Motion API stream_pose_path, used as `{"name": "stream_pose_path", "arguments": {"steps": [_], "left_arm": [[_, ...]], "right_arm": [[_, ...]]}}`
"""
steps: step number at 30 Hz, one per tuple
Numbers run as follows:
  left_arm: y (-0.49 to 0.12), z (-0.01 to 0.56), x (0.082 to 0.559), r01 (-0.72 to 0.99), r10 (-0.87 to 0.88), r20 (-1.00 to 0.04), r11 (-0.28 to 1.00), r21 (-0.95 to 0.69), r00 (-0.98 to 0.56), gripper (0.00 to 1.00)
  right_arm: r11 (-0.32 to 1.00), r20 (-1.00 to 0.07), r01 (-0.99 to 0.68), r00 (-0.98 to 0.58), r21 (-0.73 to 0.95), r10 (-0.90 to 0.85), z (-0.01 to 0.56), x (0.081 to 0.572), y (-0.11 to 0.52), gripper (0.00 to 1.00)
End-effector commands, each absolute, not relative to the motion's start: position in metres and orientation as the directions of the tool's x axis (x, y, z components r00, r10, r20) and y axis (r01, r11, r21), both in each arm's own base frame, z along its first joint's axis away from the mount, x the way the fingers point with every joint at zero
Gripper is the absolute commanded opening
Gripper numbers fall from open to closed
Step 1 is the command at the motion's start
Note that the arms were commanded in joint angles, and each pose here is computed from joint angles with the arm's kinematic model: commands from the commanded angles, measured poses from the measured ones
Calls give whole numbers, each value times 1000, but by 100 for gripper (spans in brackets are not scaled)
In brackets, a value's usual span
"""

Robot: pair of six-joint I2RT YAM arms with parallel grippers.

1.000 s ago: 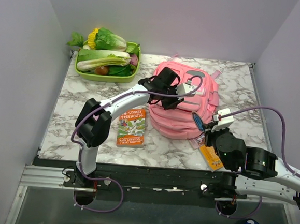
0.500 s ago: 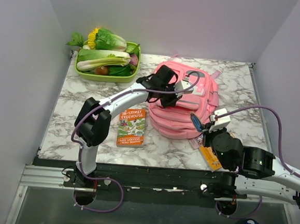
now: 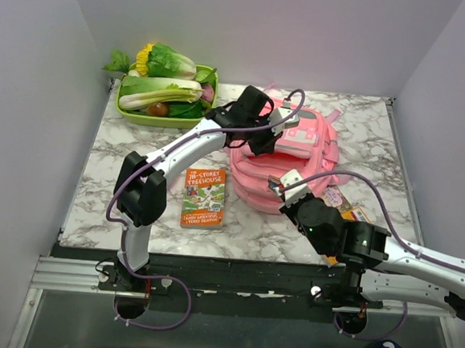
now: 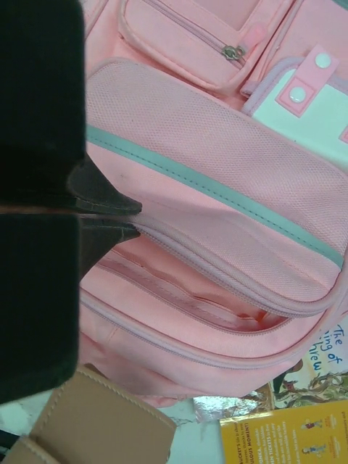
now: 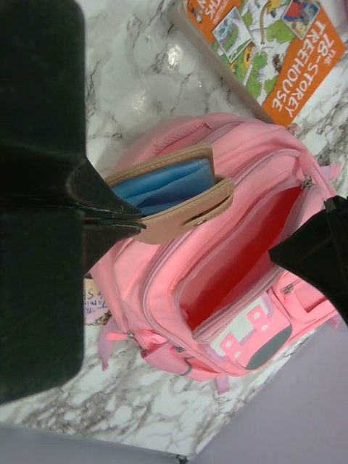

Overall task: Pack the student bag
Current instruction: Place the stationery in the student bag.

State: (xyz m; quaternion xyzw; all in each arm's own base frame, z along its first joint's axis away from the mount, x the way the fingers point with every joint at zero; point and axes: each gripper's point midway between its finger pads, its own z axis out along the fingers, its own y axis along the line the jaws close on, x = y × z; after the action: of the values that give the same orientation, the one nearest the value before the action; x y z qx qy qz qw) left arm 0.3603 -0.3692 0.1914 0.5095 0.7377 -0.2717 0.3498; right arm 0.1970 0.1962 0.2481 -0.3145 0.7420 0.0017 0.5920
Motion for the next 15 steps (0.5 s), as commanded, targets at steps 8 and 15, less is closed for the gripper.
{"name": "stream_pose_path", "arguments": {"steps": [8,15], "left_arm": [[-362,239,342,951,524,-826,305,-46,-208,0],[-362,249,335,956,512,-834,286,-60,-205,0]], "right_arm": [[498,-670,-503,248,-706,-700,262,218,225,1],[409,-608,-520,298,-750,-736,246,232,234,1]]}}
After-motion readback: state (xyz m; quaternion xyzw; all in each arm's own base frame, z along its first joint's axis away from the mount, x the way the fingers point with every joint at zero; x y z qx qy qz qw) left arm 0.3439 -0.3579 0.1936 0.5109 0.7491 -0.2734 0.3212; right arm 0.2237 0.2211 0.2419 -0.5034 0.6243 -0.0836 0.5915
